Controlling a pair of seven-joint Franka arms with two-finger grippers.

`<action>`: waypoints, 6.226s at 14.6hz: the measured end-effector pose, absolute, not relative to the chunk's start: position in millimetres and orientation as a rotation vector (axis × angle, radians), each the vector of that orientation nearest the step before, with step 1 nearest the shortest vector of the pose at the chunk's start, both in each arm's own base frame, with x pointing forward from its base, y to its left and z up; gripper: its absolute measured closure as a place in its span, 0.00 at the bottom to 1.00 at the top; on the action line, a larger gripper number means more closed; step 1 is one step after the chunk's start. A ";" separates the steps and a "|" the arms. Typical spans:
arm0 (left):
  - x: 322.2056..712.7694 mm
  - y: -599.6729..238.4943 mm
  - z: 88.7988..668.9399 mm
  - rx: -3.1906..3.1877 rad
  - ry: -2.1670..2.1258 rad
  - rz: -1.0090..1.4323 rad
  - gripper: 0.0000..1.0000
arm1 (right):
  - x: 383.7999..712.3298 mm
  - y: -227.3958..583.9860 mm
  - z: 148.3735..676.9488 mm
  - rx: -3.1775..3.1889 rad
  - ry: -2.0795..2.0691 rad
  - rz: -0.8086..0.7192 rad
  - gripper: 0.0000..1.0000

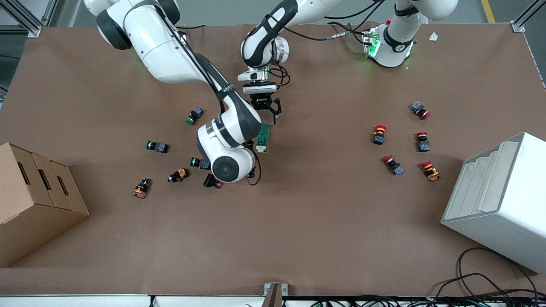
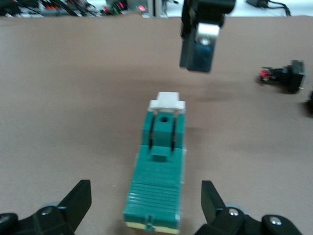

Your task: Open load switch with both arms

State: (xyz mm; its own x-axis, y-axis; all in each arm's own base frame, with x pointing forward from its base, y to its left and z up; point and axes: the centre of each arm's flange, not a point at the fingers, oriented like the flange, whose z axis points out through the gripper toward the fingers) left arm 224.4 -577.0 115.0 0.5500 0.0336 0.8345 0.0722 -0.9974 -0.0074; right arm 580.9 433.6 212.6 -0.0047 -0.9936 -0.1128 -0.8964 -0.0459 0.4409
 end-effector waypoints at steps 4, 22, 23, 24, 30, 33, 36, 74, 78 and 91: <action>214.2 -573.2 89.7 -2.717 -0.064 -1.579 0.00 | 559.4 453.8 195.4 2.023 -1.925 -0.618 0.00; 210.4 -565.3 59.8 -2.620 0.017 -1.749 0.00 | 508.9 475.3 239.3 1.934 -1.649 -0.748 0.00; 210.4 -565.2 59.6 -2.619 0.019 -1.751 0.00 | 507.7 475.5 238.0 1.931 -1.646 -0.748 0.00; 210.4 -565.2 59.3 -2.618 0.022 -1.754 0.00 | 506.1 475.5 235.9 1.927 -1.642 -0.748 0.00; 211.9 -564.1 56.2 -2.604 0.054 -1.778 0.00 | 495.3 469.8 205.7 1.889 -1.640 -0.739 0.00; 212.5 -564.1 56.0 -2.599 0.065 -1.780 0.00 | 490.0 469.2 193.5 1.884 -1.643 -0.725 0.00; 215.8 -566.4 55.7 -2.581 0.100 -1.775 0.00 | 487.1 470.5 189.4 1.887 -1.645 -0.720 0.00; 238.9 -613.1 123.8 -2.634 0.057 -1.540 0.01 | 630.9 331.2 369.4 2.623 -1.456 -0.309 0.00; 266.7 -628.2 167.6 -2.669 0.004 -1.453 0.01 | 654.6 228.2 425.9 2.875 -1.111 -0.274 0.00; 467.5 -571.9 430.3 -3.012 -0.232 -0.875 0.00 | 636.4 -29.4 549.7 3.122 -0.160 -0.057 0.00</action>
